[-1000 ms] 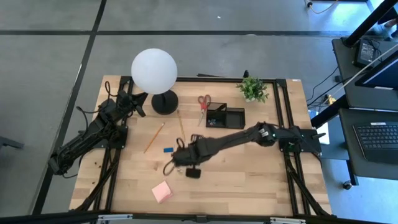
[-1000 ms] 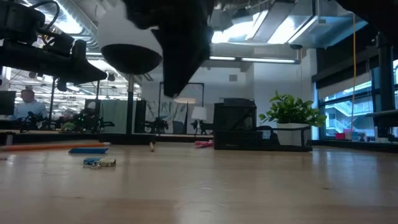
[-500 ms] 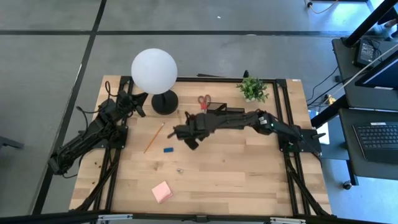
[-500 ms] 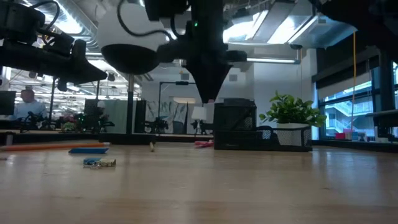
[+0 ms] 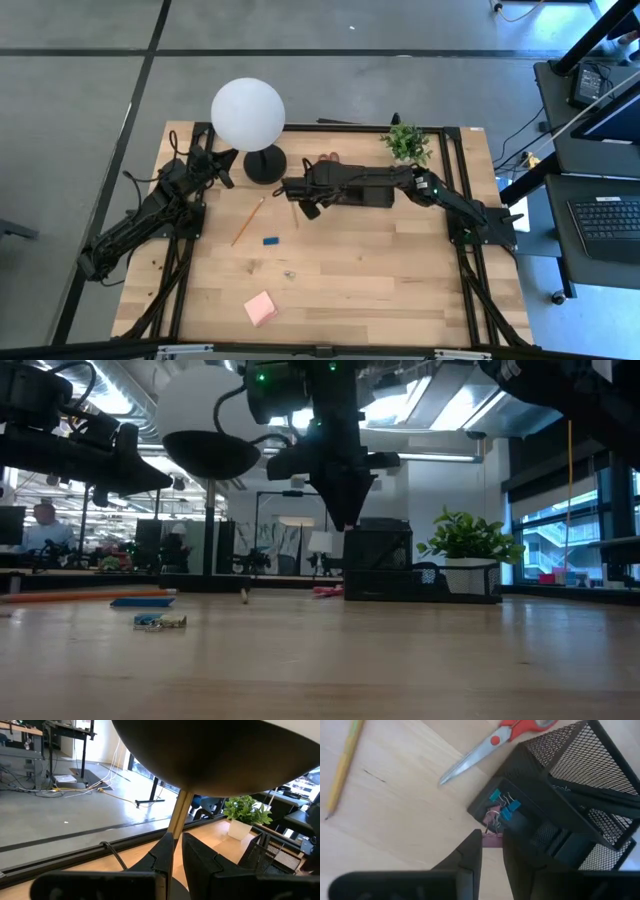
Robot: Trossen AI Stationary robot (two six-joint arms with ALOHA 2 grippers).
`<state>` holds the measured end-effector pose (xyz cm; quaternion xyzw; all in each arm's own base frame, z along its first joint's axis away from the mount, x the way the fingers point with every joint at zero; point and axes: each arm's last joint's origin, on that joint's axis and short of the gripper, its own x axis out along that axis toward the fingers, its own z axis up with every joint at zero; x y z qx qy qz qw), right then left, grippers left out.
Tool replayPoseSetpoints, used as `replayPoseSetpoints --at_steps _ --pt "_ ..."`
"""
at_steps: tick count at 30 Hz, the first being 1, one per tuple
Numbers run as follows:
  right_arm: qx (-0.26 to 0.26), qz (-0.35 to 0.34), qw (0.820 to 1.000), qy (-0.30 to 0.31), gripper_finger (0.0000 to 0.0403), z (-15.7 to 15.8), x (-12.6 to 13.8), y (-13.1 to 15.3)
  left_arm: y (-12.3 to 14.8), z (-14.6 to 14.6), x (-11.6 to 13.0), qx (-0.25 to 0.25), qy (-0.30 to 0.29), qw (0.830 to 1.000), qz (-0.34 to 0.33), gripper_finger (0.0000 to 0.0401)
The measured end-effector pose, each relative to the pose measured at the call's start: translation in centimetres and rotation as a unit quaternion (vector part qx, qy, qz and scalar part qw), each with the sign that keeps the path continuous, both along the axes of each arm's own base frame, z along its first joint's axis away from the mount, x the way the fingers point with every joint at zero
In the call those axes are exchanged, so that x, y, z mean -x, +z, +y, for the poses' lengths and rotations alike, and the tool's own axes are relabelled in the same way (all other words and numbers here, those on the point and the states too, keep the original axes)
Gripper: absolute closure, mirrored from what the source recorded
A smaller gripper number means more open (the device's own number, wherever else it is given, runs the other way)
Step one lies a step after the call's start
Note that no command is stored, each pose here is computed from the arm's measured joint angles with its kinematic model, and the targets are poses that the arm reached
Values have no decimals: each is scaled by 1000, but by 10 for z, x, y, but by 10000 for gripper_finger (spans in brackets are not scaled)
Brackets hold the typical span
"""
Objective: Pick and place office supplies into organizer
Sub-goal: Put the right pink clip binder into the black desk organizer
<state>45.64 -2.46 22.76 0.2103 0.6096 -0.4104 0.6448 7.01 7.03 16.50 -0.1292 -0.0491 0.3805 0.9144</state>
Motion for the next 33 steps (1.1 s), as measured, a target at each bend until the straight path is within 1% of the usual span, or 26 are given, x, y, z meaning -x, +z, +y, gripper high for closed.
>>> replayPoseSetpoints --at_steps 3,8,11,16,22,26,33 --pt "2 19 1000 0 331 -2 2 -9 0 0 0 0 0 1000 0 368" --pt "5 77 997 2 331 -3 11 -36 0 0 0 0 0 1000 0 368" --pt "15 93 996 2 331 -4 14 -44 0 0 0 0 0 1000 0 368" --pt "15 99 995 -4 331 -9 16 -53 0 0 0 0 0 1000 0 368" --pt "17 90 996 -13 331 -18 16 -65 0 0 0 0 0 1000 0 368" --pt "15 98 995 -15 331 -20 18 -74 0 0 0 0 0 1000 0 368" --pt "16 102 995 -12 329 -18 19 -75 0 0 0 0 0 1000 0 368"
